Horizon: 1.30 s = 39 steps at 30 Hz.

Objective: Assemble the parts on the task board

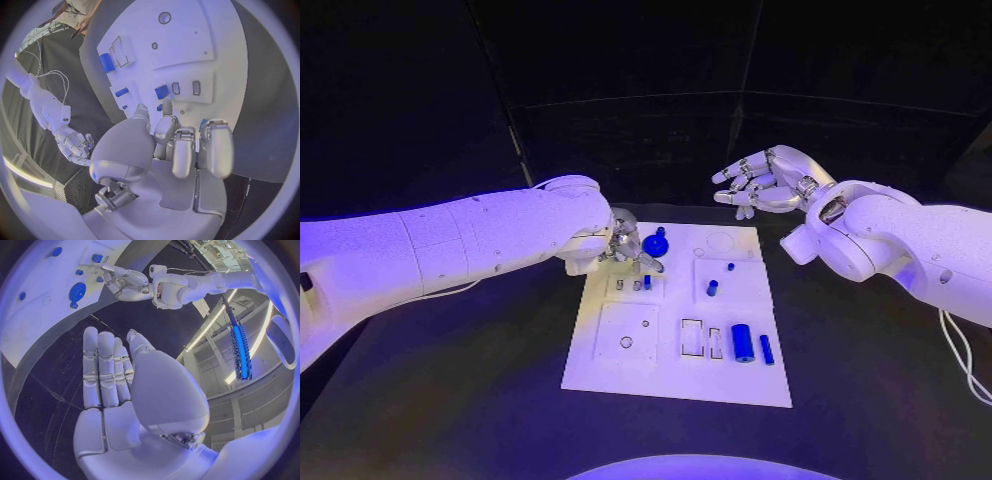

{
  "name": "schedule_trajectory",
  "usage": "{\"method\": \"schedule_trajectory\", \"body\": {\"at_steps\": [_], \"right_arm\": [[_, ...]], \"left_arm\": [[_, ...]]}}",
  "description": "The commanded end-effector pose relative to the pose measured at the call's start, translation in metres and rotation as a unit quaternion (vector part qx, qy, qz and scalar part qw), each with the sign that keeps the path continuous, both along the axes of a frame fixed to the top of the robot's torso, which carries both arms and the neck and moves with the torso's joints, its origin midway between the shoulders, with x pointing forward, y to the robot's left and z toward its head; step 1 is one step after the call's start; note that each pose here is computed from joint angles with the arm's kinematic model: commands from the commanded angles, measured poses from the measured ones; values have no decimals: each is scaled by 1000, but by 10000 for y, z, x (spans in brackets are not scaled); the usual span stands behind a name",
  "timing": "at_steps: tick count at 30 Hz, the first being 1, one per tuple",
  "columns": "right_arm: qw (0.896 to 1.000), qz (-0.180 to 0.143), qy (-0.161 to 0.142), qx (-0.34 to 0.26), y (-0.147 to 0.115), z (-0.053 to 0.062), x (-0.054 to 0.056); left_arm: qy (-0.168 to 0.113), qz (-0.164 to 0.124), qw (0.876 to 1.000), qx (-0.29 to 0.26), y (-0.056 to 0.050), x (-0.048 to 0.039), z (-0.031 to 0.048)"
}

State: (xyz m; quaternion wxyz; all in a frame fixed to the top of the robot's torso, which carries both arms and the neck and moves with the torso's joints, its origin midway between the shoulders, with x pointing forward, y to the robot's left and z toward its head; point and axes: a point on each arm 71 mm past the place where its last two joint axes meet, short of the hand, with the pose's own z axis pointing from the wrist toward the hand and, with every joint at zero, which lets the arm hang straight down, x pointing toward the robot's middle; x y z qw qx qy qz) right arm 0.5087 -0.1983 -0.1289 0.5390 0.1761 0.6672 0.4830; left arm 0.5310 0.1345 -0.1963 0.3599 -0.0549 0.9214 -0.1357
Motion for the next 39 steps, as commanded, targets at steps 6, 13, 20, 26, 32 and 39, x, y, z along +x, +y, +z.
{"method": "schedule_trajectory", "body": {"at_steps": [6,13,20,26,32,39], "right_arm": [[1000,0,-4,3,35,27,-31],[1000,3,-4,3,46,28,-39],[1000,2,2,9,53,23,-31],[1000,-1,4,12,44,21,-23],[1000,0,4,13,56,19,-19],[1000,0,5,13,59,17,-14]], "left_arm": [[16,-22,999,27,-80,16,-37],[20,-24,999,31,-114,29,-61],[29,-27,999,37,-117,37,-94],[32,-27,998,43,-105,50,-112],[33,-28,998,45,-116,56,-121],[39,-30,998,48,-139,56,-169]]}}
